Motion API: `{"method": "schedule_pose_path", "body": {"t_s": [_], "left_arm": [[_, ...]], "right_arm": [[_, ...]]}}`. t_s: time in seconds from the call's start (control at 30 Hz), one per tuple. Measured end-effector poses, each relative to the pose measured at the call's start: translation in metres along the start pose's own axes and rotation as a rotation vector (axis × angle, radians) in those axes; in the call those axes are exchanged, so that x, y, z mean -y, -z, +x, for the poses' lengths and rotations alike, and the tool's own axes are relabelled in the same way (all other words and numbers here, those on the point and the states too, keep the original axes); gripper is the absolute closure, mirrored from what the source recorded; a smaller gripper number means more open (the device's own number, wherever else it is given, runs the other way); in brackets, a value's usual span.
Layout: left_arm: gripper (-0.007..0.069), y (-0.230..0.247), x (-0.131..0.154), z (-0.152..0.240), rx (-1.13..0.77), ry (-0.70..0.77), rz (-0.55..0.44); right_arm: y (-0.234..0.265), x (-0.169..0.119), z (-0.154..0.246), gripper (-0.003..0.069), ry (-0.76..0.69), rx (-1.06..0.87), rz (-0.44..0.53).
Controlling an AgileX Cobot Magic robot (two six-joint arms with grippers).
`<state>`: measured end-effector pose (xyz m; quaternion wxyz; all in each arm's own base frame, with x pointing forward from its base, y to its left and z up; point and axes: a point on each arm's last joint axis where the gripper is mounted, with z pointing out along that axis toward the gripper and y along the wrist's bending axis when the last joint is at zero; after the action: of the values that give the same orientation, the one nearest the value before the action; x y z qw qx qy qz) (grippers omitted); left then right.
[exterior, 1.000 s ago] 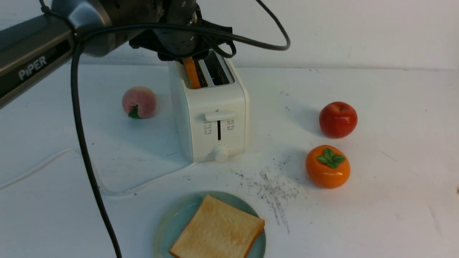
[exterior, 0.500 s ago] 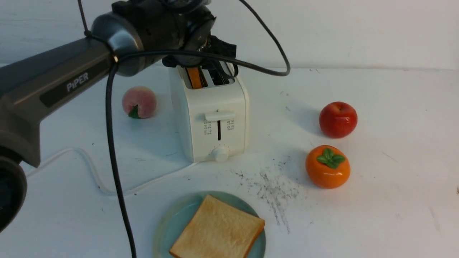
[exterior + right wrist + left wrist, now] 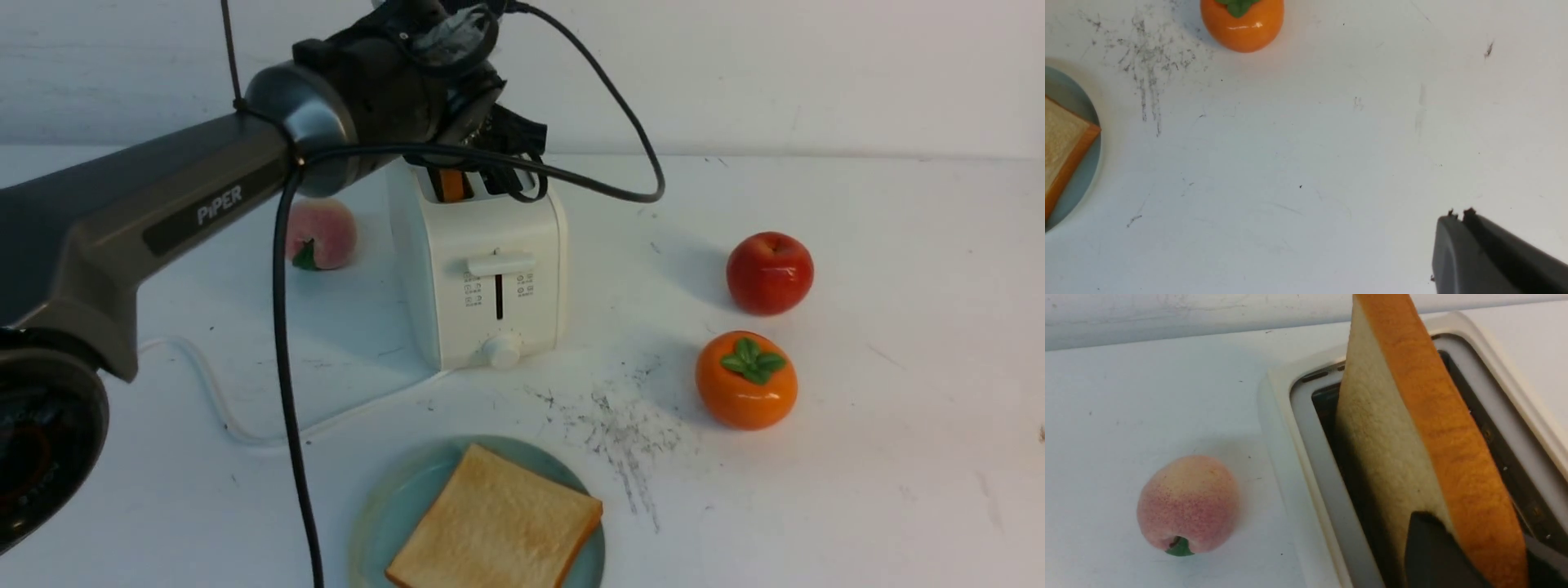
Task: Take toasted bread from bread machine on white table place on plate.
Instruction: 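Reach for a toast slice standing in the toaster with the left gripper, then place the slice of bread on the plate with the left gripper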
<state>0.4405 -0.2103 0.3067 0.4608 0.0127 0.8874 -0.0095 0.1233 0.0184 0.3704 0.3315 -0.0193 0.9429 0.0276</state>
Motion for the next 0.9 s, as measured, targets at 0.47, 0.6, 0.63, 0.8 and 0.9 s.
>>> {"method": "schedule_pose_path", "body": {"t_s": [0.47, 0.6, 0.63, 0.8, 0.9], "left_arm": [[0.0524, 0.062, -0.008, -0.074, 0.143, 0.113, 0.001], [0.0524, 0.069, -0.005, -0.071, 0.055, 0.112, 0.048], [0.0524, 0.070, -0.005, -0.071, 0.048, 0.105, 0.051], [0.0524, 0.100, 0.001, -0.070, -0.063, 0.076, 0.215], [0.0524, 0.144, -0.004, -0.077, -0.091, 0.040, 0.327]], "right_arm": [[0.000, 0.000, 0.000, 0.0634, 0.000, 0.000, 0.000], [0.000, 0.000, 0.000, 0.0634, 0.000, 0.000, 0.000], [0.000, 0.000, 0.000, 0.0634, 0.000, 0.000, 0.000], [0.000, 0.000, 0.000, 0.0633, 0.000, 0.004, -0.001], [0.000, 0.000, -0.001, 0.0629, 0.000, 0.014, -0.002]]}}
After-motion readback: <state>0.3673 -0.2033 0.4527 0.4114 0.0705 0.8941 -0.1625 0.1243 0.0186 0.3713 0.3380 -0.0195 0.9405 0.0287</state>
